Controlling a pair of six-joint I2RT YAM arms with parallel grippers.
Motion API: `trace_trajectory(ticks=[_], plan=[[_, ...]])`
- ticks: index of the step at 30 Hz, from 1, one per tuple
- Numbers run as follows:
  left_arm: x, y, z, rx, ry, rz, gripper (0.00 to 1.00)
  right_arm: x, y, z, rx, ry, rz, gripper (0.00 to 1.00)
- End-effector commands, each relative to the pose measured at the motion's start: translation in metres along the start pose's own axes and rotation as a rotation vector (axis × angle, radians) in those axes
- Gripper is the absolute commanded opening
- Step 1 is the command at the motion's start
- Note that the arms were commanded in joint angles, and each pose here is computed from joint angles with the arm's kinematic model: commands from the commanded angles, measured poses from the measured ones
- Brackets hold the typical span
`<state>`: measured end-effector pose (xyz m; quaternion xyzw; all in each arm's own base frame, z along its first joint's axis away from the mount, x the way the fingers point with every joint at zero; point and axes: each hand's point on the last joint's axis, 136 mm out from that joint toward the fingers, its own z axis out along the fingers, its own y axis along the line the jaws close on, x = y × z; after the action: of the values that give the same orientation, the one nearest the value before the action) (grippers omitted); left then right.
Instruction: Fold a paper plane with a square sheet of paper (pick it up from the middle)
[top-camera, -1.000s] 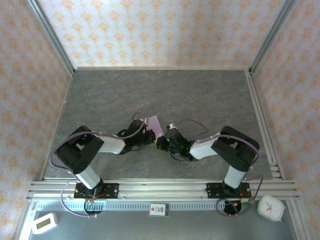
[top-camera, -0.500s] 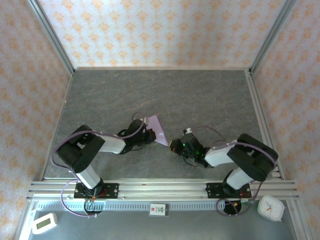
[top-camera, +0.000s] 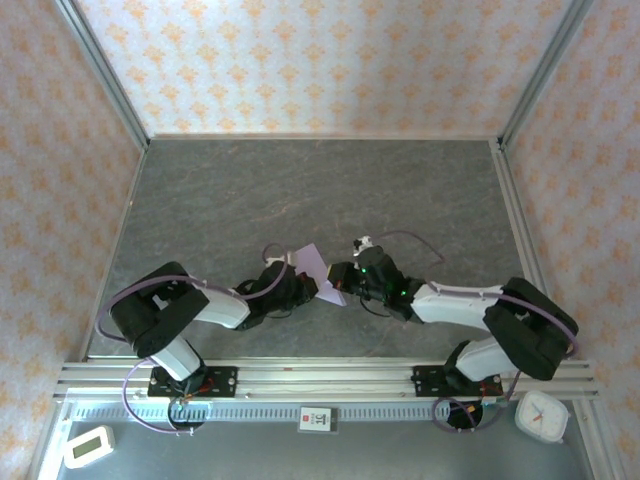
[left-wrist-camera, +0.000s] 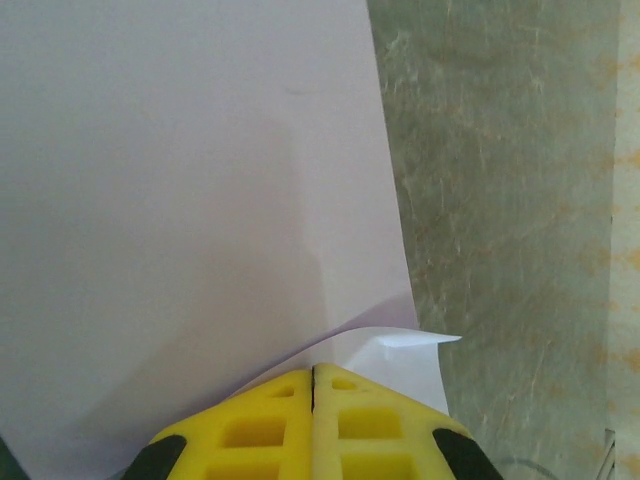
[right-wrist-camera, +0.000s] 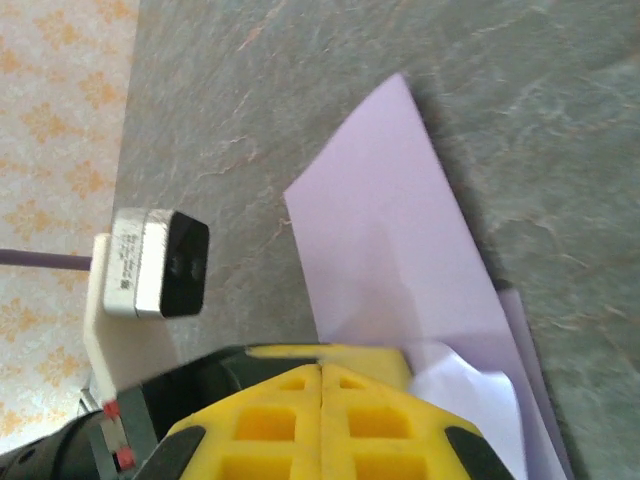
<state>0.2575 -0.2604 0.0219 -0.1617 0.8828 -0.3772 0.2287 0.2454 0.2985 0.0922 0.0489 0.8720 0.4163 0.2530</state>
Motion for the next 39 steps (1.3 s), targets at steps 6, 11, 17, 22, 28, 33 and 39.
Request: trace_trajectory(ticks=[6,11,17,22,28,33,39], plan=[[-0.036,-0.013,-0.025,-0.055,-0.065,0.036,0.04,0.018,0.002,0.007,-0.007,0.072,-0.052,0.00],[-0.050,-0.013,-0.039,-0.057,-0.082,0.049,0.05,0.030,0.000,0.006,-0.008,0.094,-0.055,0.00],[-0.048,0.000,-0.047,-0.078,-0.073,0.047,0.05,0.027,0.007,0.003,-0.016,0.067,-0.055,0.00],[-0.041,0.006,-0.048,-0.064,-0.061,0.039,0.05,0.023,0.006,0.010,0.016,0.065,-0.087,0.00],[-0.037,0.012,-0.047,-0.074,-0.050,0.030,0.06,0.023,0.001,0.026,0.041,0.086,-0.108,0.00],[-0.036,0.015,-0.047,-0.076,-0.049,0.031,0.07,0.018,-0.011,0.033,0.067,0.080,-0.104,0.00],[-0.032,0.021,-0.043,-0.092,-0.034,0.031,0.13,0.014,-0.030,0.041,0.102,0.093,-0.097,0.00]])
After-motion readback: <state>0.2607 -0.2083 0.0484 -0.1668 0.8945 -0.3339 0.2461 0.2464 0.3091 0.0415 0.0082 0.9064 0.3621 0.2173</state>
